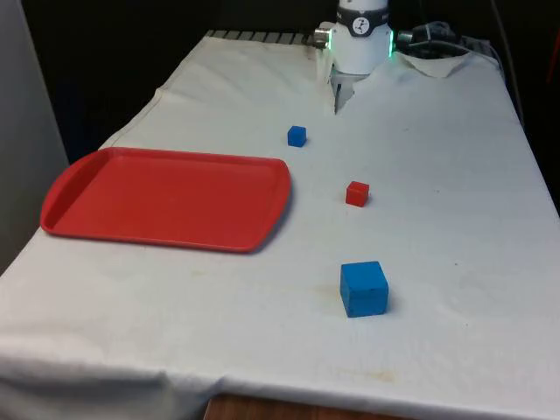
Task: Pick up the largest block and place it onto the tray.
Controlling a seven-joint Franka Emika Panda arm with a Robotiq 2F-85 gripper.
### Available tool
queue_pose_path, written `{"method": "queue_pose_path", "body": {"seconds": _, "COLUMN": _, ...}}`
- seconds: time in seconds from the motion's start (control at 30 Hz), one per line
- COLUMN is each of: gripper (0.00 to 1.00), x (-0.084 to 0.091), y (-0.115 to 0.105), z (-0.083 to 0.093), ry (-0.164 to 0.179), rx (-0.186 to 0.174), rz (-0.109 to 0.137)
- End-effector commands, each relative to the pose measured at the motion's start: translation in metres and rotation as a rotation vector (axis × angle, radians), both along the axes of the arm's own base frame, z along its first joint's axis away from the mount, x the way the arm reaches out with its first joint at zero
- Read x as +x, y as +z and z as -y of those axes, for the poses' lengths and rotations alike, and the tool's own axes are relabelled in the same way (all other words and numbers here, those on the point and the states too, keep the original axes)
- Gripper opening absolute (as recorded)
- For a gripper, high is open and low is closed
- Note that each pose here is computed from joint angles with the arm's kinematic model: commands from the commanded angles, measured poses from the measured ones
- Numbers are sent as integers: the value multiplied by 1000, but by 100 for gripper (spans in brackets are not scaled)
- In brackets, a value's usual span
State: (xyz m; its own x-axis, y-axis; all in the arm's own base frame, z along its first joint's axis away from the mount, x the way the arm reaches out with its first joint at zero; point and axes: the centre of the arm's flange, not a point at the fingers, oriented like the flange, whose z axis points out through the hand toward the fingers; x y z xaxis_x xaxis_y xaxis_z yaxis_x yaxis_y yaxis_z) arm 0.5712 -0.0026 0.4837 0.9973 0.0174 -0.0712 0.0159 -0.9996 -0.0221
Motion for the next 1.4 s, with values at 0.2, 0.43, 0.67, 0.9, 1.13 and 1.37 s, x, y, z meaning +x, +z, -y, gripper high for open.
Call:
{"method": "queue_pose_path", "body": {"seconds": 0.2, "gripper": 100, "x": 16, "y": -8, "z": -5, "ry": 0, "rx": -12, "rz": -2}}
{"method": "queue_pose_path", "body": {"seconds": 0.43, "gripper": 100, "x": 35, "y": -20, "z": -10, "ry": 2, "rx": -26, "rz": 3}}
{"method": "queue_pose_path", "body": {"seconds": 0.67, "gripper": 100, "x": 56, "y": -29, "z": -12, "ry": 1, "rx": -40, "rz": 28}}
{"method": "queue_pose_path", "body": {"seconds": 0.9, "gripper": 100, "x": 76, "y": -39, "z": -17, "ry": 0, "rx": -54, "rz": 56}}
{"method": "queue_pose_path", "body": {"seconds": 1.13, "gripper": 100, "x": 93, "y": -50, "z": -24, "ry": 4, "rx": -76, "rz": 81}}
{"method": "queue_pose_path", "body": {"seconds": 1.37, "gripper": 100, "x": 119, "y": -69, "z": -39, "ry": 7, "rx": -100, "rz": 103}}
